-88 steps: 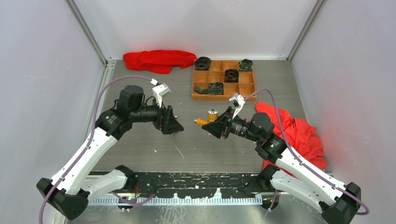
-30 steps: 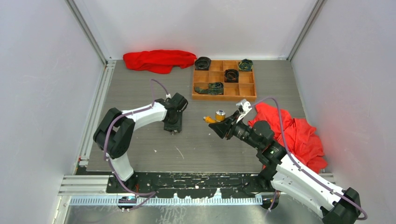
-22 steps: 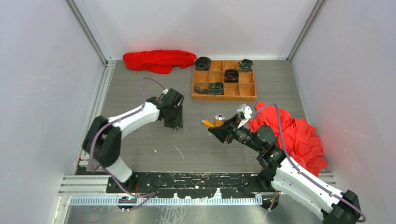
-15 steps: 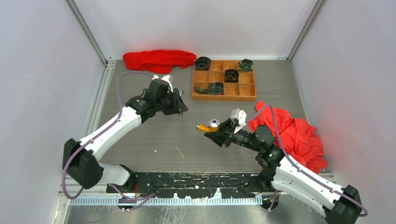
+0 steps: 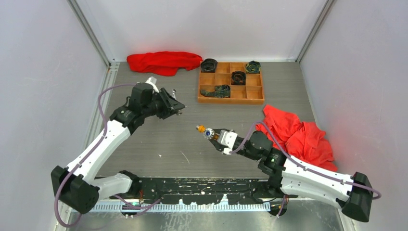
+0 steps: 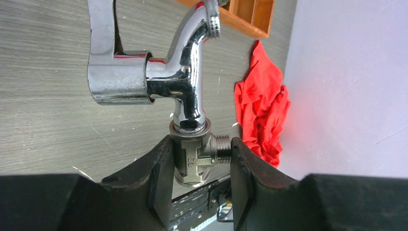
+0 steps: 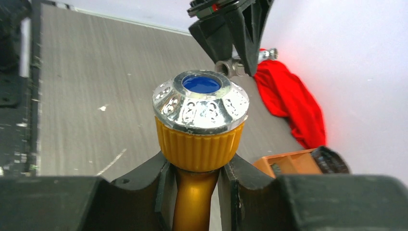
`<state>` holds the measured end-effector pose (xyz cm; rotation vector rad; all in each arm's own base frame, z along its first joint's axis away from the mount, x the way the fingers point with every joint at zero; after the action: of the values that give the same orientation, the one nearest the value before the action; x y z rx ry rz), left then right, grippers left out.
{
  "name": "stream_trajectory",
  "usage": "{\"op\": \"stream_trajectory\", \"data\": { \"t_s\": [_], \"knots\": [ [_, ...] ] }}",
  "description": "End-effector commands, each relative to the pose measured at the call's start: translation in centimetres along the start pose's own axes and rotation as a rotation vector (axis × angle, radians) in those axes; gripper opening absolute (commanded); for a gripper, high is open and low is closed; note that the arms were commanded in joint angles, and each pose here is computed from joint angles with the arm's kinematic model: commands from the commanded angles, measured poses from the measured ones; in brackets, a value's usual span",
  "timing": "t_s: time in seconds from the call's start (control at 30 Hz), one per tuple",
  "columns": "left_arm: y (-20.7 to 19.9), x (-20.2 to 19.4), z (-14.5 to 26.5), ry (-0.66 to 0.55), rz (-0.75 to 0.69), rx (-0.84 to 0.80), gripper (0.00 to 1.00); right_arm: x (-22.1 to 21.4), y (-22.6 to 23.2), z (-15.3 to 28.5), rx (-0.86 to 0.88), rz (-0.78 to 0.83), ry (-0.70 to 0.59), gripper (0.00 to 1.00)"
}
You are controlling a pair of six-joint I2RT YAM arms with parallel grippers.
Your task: Install the water faucets
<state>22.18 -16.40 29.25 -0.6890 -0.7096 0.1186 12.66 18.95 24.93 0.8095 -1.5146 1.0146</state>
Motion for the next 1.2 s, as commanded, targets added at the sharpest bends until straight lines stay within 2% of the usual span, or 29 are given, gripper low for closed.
{"op": "stream_trajectory", "data": {
  "t_s": [0.0,0.17,0.4,0.53,0.63,0.8,0.97,1.17],
  "knots": [
    [-0.7,1.7,1.8,-0.178,0.060,-0.165,0.00,3.1,-1.4,-0.8,-0.168,0.251,-0.108,0.00],
    [-0.7,1.9,1.6,-0.188,0.112,-0.273,0.00,2.5,-0.2,-2.5,-0.119,0.317,-0.091,0.01],
    [-0.7,1.7,2.4,-0.178,0.132,-0.302,0.00,3.2,0.5,-4.3,-0.159,0.340,-0.053,0.01],
    [-0.7,1.4,3.0,-0.179,0.141,-0.311,0.00,2.7,1.2,-4.2,-0.163,0.509,-0.093,0.01],
    [-0.5,1.1,3.2,-0.188,0.176,-0.307,0.00,2.2,1.6,-4.2,-0.208,0.654,-0.053,0.01],
    [0.8,-0.1,3.2,-0.270,0.297,-0.305,0.00,1.1,2.6,-4.6,-0.403,0.913,-0.014,0.01],
    [2.2,-1.6,3.1,-0.375,0.372,-0.343,0.00,0.6,3.7,-6.3,-0.495,0.885,0.001,0.01],
    [2.5,-2.1,3.9,-0.400,0.386,-0.338,0.00,0.1,4.2,-7.9,-0.553,0.861,0.020,0.01]
  ]
}}
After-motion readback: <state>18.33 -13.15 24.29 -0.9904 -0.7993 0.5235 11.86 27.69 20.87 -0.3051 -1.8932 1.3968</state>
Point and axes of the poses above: each gripper's point midway between its finger pads, its own z axis back along the fingers, its own y axis along the line the jaws close on, x = y × z, the point moved 10 cm from there along z, back along the fingers, and after that the axes turned 14 degrees about -z, right-handed, at the moved point
